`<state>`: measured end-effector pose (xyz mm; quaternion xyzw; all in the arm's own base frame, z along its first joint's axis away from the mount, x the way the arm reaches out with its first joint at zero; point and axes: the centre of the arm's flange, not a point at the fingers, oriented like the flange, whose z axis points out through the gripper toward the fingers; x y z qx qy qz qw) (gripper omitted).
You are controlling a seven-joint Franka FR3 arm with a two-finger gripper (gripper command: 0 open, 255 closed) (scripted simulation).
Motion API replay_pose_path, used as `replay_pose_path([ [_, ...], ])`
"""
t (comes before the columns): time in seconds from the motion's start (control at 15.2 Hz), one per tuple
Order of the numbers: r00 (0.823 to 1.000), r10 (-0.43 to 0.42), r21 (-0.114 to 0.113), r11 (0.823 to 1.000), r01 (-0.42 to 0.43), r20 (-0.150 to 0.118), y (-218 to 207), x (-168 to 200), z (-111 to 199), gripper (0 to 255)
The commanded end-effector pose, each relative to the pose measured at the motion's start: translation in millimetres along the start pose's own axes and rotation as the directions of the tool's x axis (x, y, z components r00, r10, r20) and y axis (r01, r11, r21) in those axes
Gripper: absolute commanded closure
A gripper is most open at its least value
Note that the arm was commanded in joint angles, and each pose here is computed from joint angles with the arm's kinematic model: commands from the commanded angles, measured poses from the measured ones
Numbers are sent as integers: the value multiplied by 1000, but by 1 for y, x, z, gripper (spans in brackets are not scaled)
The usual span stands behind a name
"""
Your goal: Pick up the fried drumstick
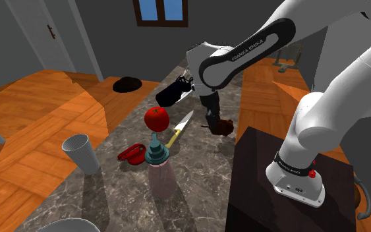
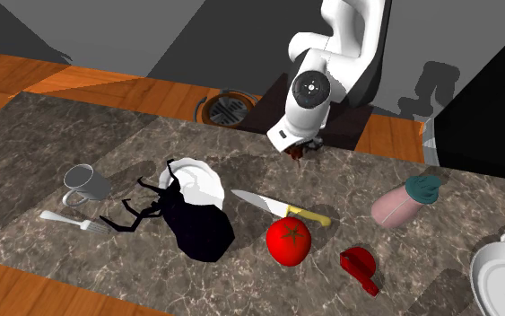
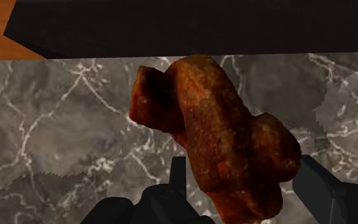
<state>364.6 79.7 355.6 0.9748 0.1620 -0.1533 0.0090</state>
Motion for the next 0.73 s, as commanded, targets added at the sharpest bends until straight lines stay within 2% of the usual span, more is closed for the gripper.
replay_pose_path([
  [0.0, 1000, 0, 0, 1000, 0, 0, -1, -2, -9, 255],
  [0.53, 1000, 0, 0, 1000, 0, 0, -2, -15, -49, 255],
  [0.66, 1000, 0, 0, 1000, 0, 0, -2, -15, -50, 255],
])
